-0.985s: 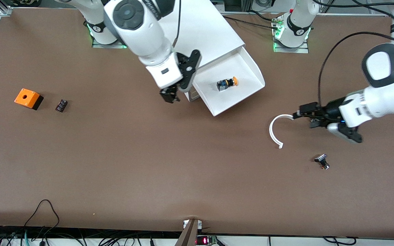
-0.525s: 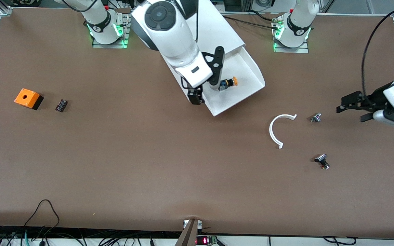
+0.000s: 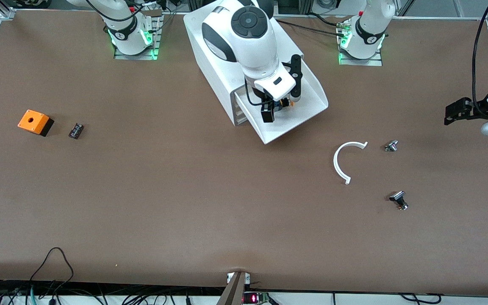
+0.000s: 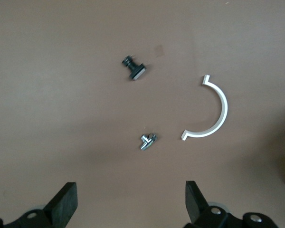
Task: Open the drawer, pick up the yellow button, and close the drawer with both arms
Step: 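Lower the right gripper into the drawer while the left gripper withdraws, then grasp the yellow push button with the right gripper and lift it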
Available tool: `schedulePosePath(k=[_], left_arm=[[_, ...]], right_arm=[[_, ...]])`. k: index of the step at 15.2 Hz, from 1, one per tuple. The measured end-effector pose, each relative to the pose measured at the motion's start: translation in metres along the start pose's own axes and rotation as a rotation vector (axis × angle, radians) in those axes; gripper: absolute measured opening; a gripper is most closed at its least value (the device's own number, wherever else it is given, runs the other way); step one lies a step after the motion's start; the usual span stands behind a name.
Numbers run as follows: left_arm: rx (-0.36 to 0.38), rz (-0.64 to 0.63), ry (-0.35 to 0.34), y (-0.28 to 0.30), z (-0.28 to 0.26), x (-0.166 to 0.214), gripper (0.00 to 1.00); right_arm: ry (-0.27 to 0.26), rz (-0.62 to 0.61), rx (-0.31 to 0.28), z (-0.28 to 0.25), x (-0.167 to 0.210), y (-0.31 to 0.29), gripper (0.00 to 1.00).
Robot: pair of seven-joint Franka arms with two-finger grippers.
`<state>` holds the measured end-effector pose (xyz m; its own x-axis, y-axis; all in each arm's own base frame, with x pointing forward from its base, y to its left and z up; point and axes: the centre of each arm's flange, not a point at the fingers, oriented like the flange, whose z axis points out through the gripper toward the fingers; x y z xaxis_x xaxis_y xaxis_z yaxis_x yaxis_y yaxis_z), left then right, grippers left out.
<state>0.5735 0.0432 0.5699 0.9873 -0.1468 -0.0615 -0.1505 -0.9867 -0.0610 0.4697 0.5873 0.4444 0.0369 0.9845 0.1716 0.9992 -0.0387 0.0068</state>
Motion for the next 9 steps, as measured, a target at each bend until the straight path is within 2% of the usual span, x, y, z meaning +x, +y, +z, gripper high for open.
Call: schedulePosePath(k=[5, 9], left_arm=[[-0.001, -0.040, -0.013, 0.009, -0.003, -0.031, 1.00], [-0.023, -0.049, -0.028, 0.014, -0.002, -0.039, 1.00]], right_arm=[[-0.054, -0.045, 0.007, 0.037, 0.008, -0.013, 1.00], [-0.068, -0.051, 0.013, 0.048, 0.008, -0.013, 1.00]])
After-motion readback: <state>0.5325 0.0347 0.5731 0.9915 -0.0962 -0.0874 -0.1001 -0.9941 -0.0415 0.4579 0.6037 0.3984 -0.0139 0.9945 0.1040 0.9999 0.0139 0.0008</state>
